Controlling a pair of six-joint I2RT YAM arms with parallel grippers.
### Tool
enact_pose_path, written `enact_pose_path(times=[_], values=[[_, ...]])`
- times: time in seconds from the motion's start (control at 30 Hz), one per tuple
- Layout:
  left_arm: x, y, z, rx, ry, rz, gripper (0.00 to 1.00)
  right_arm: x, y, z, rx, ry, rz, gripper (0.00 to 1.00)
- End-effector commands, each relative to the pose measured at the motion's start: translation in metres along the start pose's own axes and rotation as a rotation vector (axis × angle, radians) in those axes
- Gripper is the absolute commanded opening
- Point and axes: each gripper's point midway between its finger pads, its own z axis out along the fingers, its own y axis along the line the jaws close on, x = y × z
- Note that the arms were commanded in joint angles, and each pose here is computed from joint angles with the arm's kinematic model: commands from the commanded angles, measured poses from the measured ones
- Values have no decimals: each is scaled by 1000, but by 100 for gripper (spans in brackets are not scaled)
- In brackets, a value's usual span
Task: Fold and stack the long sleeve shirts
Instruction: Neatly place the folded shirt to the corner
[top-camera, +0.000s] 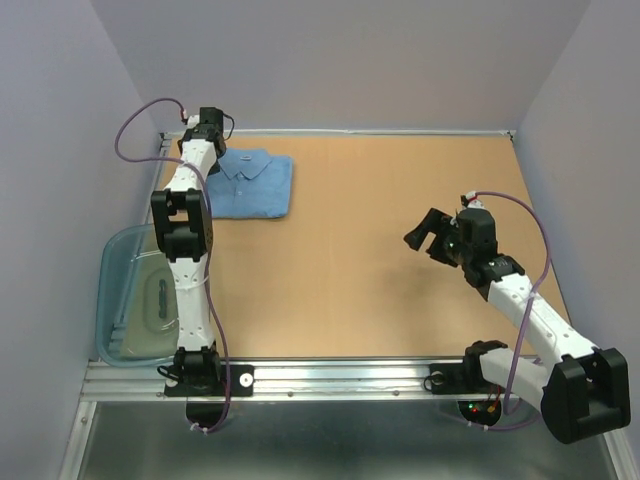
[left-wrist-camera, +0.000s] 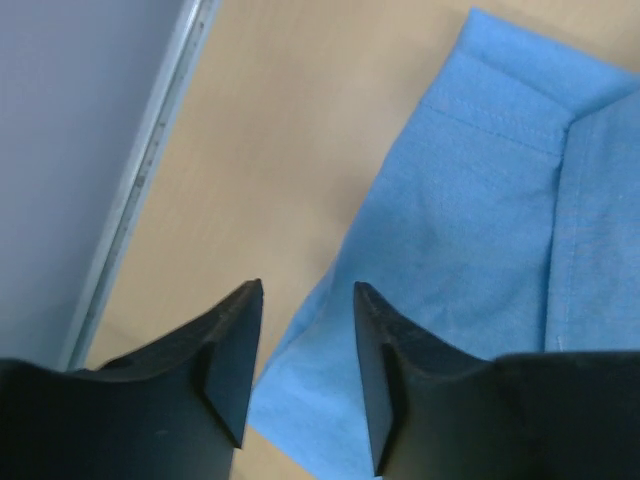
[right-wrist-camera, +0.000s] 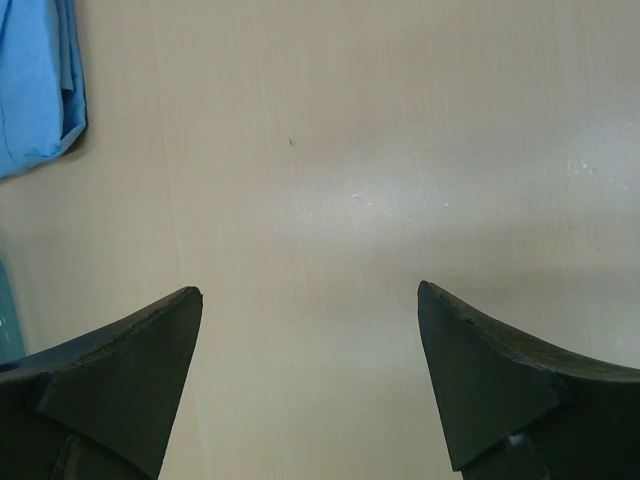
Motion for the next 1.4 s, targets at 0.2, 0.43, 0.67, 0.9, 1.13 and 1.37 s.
enact_pose_path(times=[0.2, 0.43, 0.67, 0.9, 1.13, 1.37], values=[[-48, -22, -135, 286, -175, -159, 56, -34, 30, -16, -84, -88, -27, 93], [37, -113, -143, 522, 2, -97, 57, -38, 34, -22, -103, -104, -34, 96], [72, -147, -130, 561, 70, -48, 58, -37, 29, -25, -94, -119, -34, 100], [80, -131, -70, 461, 119, -29, 58, -37, 28, -25, -88, -118, -48, 100], [55, -80, -25, 328, 107, -23, 58, -36, 26, -21, -75, -106, -51, 100], [30, -52, 0, 271, 81, -26, 58, -36, 26, -17, -65, -92, -54, 100]])
